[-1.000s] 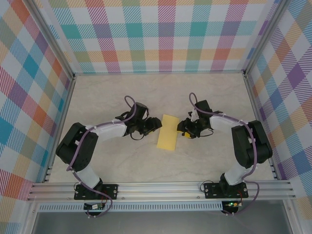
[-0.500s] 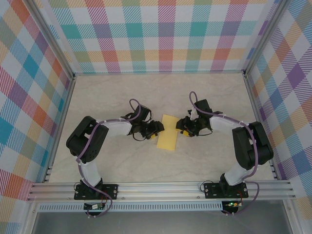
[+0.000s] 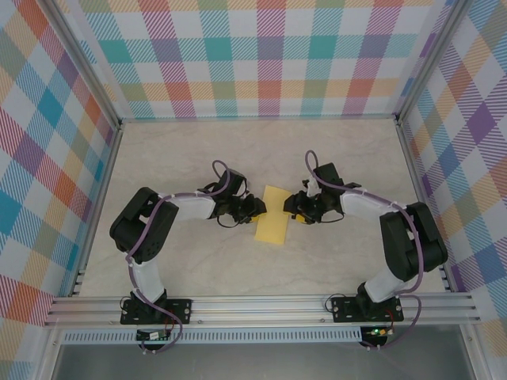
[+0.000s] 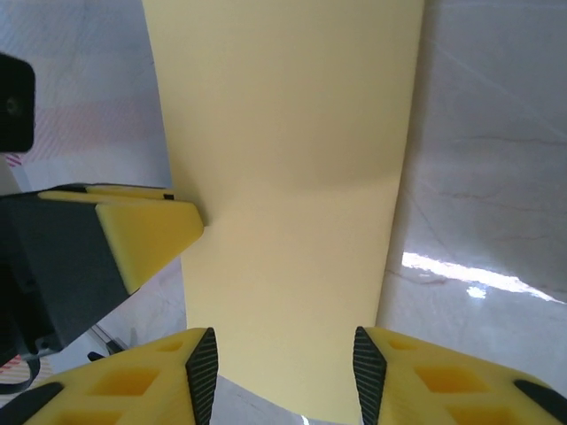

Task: Fold a paper plane with a square sheet of paper (pick it up from the middle)
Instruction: Fold the triangle a second time at the center of the table.

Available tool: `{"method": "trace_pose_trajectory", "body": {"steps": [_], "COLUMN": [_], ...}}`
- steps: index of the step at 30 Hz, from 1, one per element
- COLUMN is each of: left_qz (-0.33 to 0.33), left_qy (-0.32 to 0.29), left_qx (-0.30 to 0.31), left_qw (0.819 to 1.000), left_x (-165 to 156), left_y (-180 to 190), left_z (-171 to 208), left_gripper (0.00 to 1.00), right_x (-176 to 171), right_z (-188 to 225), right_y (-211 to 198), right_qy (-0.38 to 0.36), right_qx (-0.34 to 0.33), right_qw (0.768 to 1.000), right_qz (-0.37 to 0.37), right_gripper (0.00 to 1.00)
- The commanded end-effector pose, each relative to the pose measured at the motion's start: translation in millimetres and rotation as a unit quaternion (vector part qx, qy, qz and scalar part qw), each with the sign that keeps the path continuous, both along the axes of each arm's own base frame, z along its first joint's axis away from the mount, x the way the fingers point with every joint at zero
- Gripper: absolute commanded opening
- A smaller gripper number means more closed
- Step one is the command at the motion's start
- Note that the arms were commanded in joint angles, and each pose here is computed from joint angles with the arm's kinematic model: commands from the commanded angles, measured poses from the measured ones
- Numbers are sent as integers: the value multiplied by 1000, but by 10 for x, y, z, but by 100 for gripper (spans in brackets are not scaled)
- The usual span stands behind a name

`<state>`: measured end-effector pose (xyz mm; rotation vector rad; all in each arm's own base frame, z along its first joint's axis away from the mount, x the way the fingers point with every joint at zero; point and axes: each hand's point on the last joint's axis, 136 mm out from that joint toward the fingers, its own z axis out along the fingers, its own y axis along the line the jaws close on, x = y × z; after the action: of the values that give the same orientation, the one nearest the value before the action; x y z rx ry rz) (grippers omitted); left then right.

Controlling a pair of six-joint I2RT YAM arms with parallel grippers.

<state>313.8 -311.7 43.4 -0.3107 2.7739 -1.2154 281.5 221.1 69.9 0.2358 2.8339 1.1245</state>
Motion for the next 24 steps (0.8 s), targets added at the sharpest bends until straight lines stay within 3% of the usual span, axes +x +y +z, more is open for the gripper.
{"method": "trace_pose_trajectory", "body": {"steps": [1,7,16,21,24], "left_qz": [0,1,-2,-1,-1], "left_qy": [-13,-14,-12,-11,-10], "left_qx": [-16,-16,-15,-15,-14], "left_qw": [1000,1000,1000,1000,1000], "left_x": [90,89,65,65,59], "left_y": [-21,-17,-12,-7,-6], "left_z": [113,140,141,135,129], "left_gripper": [19,13,13,13,13], "right_x": [-84,-312,-683,-715,-711], "right_z": [149,213,193,180,119], "right_y": [41,109,499,713,771], "right_qy": [-43,-120,-222,-269,-275], "right_qx": [-12,-112,-233,-290,-306], "right_qw": [999,982,925,892,885], "right_qz": [25,90,202,219,218], "right_gripper": [49,52,55,57,57]}}
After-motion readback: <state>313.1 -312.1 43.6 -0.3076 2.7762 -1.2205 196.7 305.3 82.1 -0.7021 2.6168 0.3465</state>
